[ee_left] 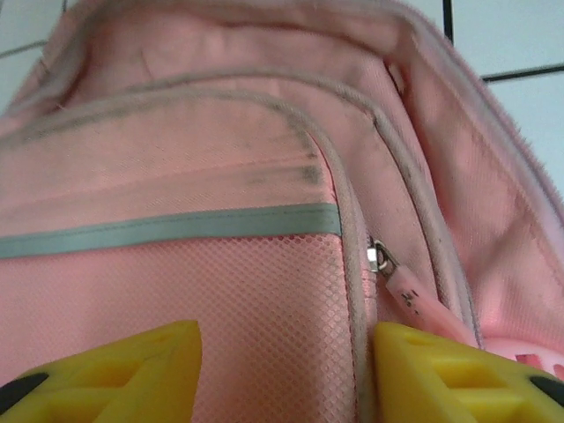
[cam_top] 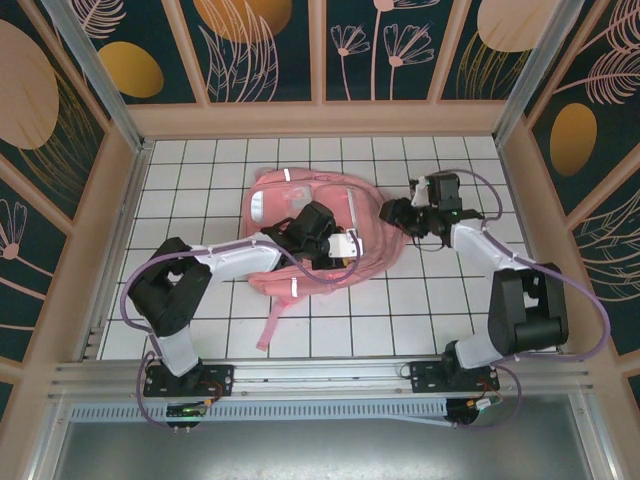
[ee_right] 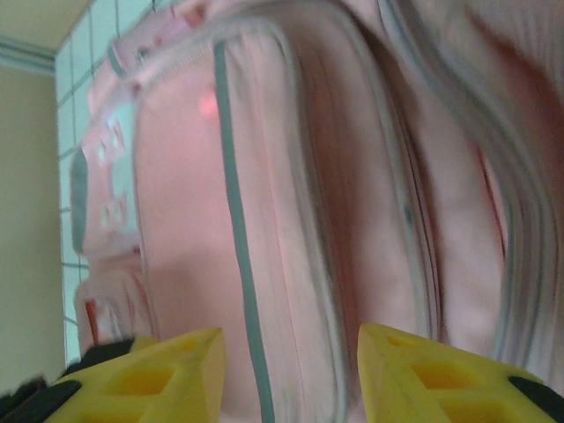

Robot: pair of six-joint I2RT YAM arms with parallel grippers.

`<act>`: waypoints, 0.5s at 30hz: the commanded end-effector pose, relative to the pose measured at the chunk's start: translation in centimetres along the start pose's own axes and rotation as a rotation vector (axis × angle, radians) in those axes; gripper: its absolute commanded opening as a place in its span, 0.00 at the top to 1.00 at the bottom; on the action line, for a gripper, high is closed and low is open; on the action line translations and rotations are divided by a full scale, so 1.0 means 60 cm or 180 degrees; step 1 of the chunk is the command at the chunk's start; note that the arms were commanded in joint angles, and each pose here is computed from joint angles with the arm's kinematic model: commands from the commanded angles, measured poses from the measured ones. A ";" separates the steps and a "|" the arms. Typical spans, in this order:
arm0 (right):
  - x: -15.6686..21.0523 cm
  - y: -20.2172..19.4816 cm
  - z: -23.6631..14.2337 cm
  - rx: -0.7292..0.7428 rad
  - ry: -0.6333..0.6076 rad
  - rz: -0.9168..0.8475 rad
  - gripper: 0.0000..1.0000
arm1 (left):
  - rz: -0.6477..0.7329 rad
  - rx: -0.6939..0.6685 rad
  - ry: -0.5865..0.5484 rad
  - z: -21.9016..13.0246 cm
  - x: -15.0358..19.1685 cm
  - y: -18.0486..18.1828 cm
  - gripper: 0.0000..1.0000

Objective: Pack books, pencil case, and school supplies into a backpack

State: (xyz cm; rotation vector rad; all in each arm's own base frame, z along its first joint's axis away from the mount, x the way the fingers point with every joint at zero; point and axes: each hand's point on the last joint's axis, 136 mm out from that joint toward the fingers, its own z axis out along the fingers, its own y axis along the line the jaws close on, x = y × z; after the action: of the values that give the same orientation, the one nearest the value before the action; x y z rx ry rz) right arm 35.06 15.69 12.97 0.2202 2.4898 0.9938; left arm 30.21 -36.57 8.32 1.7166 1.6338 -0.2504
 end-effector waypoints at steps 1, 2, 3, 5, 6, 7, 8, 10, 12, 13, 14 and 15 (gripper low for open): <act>0.048 0.004 -0.019 -0.0015 0.0165 -0.0026 0.57 | -0.0012 -0.0307 0.0117 0.011 0.024 0.023 0.55; 0.061 0.003 -0.020 -0.0024 0.0205 -0.0048 0.58 | -0.0014 -0.0359 0.0120 0.008 0.024 0.027 0.61; 0.072 0.005 -0.021 -0.0075 0.0255 -0.0077 0.59 | -0.0064 -0.0405 0.0114 0.007 0.023 0.032 0.65; 0.098 0.011 -0.016 -0.0158 0.0385 -0.0137 0.59 | -0.0161 -0.0423 0.0108 0.006 0.017 0.040 0.77; 0.112 0.016 -0.012 -0.0202 0.0442 -0.0195 0.59 | -0.0187 -0.0352 0.0115 0.008 0.014 0.038 0.87; 0.123 0.021 -0.010 -0.0238 0.0478 -0.0256 0.58 | -0.0214 -0.0285 0.0118 0.009 0.012 0.035 0.98; 0.134 0.025 -0.007 -0.0269 0.0508 -0.0316 0.56 | -0.0261 -0.0219 0.0093 0.009 0.006 0.035 1.00; 0.156 0.040 -0.002 -0.0387 0.0553 -0.0500 0.52 | -0.0428 -0.0128 -0.0039 0.002 -0.009 0.041 1.00; 0.166 0.047 0.005 -0.0393 0.0528 -0.0684 0.50 | -0.0593 -0.0117 -0.0280 -0.014 -0.029 0.053 1.00; 0.166 0.052 0.008 -0.0411 0.0509 -0.0759 0.49 | -0.0654 -0.0096 -0.0380 -0.021 -0.036 0.057 1.00; 0.165 0.056 0.013 -0.0431 0.0489 -0.0819 0.49 | -0.0717 -0.0074 -0.0466 -0.028 -0.041 0.062 1.00; 0.162 0.058 0.018 -0.0429 0.0464 -0.0849 0.49 | -0.0772 -0.0059 -0.0521 -0.032 -0.043 0.067 1.00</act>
State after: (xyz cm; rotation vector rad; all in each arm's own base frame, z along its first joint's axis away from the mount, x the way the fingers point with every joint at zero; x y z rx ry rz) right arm 25.65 20.99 9.99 -0.1267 2.5981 1.1041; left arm 31.79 -36.54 9.25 1.5605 1.7452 -0.3576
